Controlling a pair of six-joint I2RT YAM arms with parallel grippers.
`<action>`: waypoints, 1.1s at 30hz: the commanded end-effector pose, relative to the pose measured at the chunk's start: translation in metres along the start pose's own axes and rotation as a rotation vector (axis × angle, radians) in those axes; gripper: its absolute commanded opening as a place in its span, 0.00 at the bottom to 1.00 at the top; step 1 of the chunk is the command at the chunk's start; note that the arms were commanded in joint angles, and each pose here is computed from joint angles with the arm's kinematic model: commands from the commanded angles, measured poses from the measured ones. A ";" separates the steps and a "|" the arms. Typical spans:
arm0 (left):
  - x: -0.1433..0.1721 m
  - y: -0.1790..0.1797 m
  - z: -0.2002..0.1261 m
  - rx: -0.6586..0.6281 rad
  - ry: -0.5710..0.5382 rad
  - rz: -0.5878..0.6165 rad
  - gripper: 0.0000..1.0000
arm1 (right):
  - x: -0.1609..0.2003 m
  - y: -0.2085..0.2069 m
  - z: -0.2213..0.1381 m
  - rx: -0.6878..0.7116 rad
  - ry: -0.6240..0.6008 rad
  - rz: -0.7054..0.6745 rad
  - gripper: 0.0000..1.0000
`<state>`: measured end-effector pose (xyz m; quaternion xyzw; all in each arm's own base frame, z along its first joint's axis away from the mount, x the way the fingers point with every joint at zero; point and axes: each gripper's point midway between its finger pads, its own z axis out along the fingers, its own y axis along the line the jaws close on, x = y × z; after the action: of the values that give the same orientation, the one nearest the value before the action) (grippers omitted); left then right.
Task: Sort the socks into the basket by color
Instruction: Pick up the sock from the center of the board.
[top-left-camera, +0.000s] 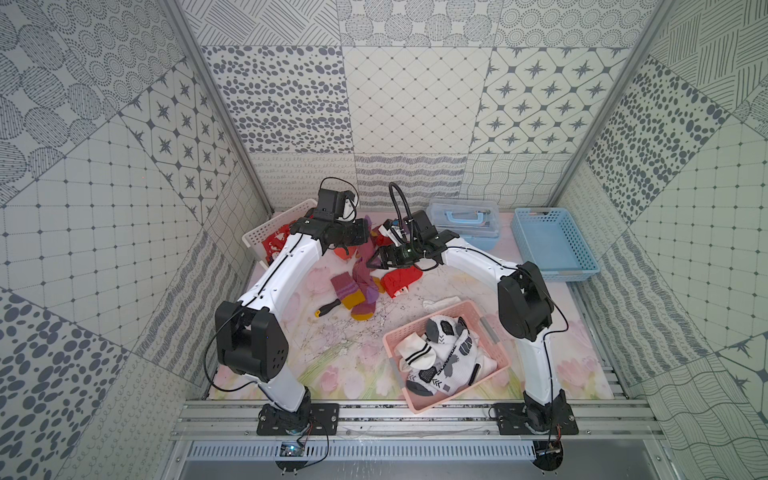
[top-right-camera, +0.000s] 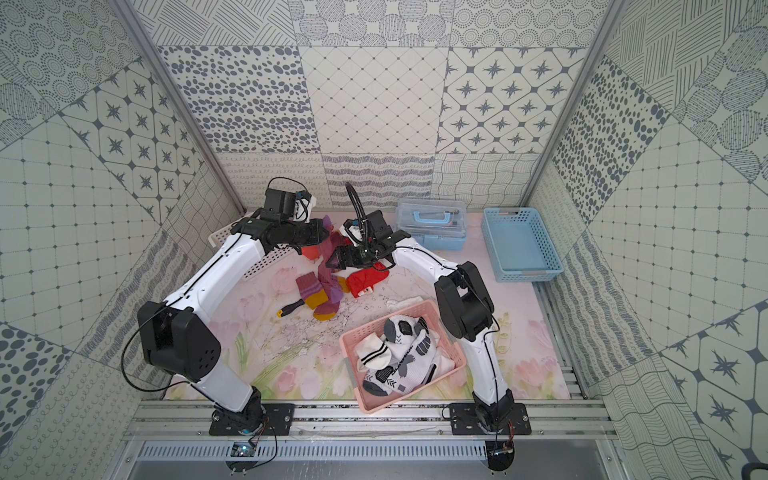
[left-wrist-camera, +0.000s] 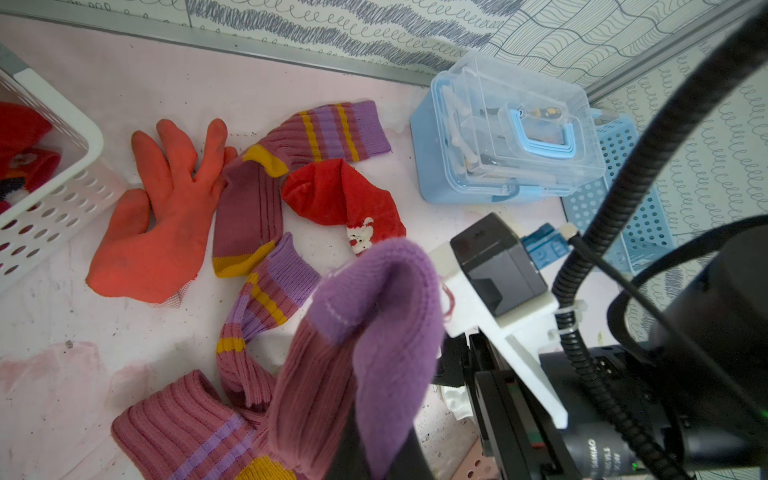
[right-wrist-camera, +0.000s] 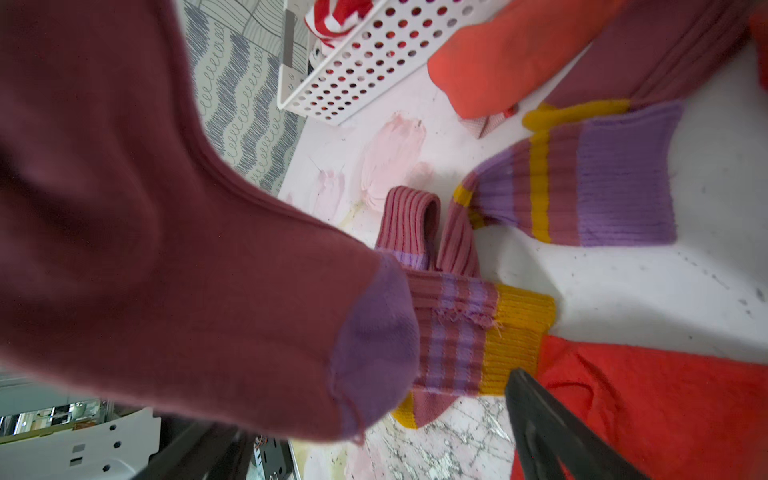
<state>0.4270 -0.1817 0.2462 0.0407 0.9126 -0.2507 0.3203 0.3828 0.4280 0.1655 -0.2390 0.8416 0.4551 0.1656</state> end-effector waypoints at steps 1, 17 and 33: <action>0.001 -0.009 0.000 0.034 0.018 -0.007 0.00 | -0.036 0.042 -0.007 -0.064 -0.122 -0.115 0.87; -0.010 0.007 -0.001 -0.004 0.011 -0.054 0.19 | -0.026 0.041 -0.026 -0.011 -0.092 -0.045 0.00; 0.022 0.050 -0.016 -0.117 0.058 -0.163 0.61 | -0.077 0.001 -0.161 0.317 -0.258 0.070 0.00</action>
<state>0.4254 -0.1443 0.2341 -0.0215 0.9256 -0.2350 0.2960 0.4311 0.3392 0.2652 -0.1389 0.8759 0.3814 0.2610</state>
